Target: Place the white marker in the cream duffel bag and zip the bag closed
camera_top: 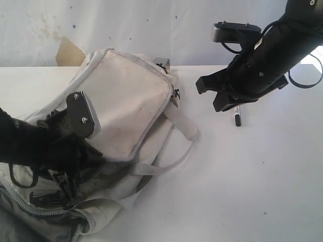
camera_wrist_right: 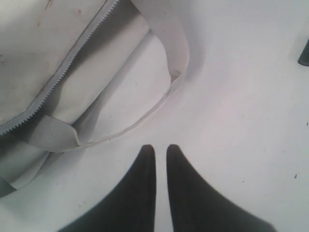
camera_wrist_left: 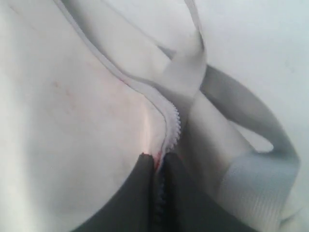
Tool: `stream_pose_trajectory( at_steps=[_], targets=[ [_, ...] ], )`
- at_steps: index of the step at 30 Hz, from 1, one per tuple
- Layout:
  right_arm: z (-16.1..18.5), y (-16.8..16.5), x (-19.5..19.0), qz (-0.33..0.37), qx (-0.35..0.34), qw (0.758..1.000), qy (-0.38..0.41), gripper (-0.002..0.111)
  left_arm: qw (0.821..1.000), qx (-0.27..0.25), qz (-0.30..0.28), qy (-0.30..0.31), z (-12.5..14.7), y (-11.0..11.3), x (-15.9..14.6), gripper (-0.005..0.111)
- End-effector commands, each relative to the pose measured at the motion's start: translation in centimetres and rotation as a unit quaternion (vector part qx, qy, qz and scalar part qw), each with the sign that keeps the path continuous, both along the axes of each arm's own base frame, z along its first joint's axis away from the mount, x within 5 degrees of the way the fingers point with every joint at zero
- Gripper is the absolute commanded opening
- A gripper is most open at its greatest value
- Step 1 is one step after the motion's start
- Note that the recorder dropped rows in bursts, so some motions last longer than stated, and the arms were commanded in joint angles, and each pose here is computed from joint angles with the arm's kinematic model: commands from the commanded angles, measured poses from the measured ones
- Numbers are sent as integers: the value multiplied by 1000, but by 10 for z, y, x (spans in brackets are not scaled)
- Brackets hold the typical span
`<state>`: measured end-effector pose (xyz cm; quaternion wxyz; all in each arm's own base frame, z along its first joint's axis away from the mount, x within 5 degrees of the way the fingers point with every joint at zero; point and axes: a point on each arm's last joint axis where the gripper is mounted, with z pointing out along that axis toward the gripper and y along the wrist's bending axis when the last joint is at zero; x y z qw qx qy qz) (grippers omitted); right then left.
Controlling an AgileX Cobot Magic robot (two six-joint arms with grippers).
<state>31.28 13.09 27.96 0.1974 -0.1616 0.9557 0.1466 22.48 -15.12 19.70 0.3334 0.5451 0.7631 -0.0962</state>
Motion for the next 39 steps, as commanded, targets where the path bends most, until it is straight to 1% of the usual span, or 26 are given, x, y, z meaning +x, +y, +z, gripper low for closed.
stream_pose_trajectory(
  at_steps=[1,4,8,12,15,18,20,23,26,28,29,31,35,37,39],
  targets=[
    [2,-3,0,-4,-3,1000,-10,8,993,-79,82,-24,31,-3,10,0],
    [2,-3,1,-6,-2,1000,-10,8,981,-124,150,-18,45,2,18,0],
    [0,-3,3,-13,0,1000,-12,8,962,-163,218,-4,54,16,29,0],
    [-7,-3,6,-14,-6,1000,-5,8,926,-215,310,27,60,36,42,0],
    [-12,-2,8,-14,-8,1000,1,8,903,-243,353,36,66,49,49,0],
    [-12,-2,9,-14,-10,1000,-2,8,880,-274,387,24,77,63,53,0],
    [-13,-2,10,-15,-10,1000,-6,8,866,-288,408,3,86,74,55,0],
    [-12,-2,11,-17,-8,1000,-10,8,835,-312,452,-36,97,92,56,0],
    [-13,-2,12,-18,-8,1000,-14,8,792,-347,499,-56,107,109,56,0],
    [-12,-1,13,-19,-6,1000,-19,8,772,-358,520,-70,112,118,56,0],
    [-12,-1,13,-20,-5,1000,-22,8,768,-360,524,-74,113,120,55,0],
    [-11,-1,15,-23,-3,999,-30,8,767,-362,524,-78,115,122,54,0],
    [-12,0,20,-48,10,998,-40,8,769,-363,521,-75,116,121,53,0],
    [-16,-1,24,-64,14,997,-41,10,769,-363,521,-75,116,121,53,0],
    [-21,-3,27,-83,19,996,-31,15,768,-363,521,-76,116,121,53,0]
  ],
)
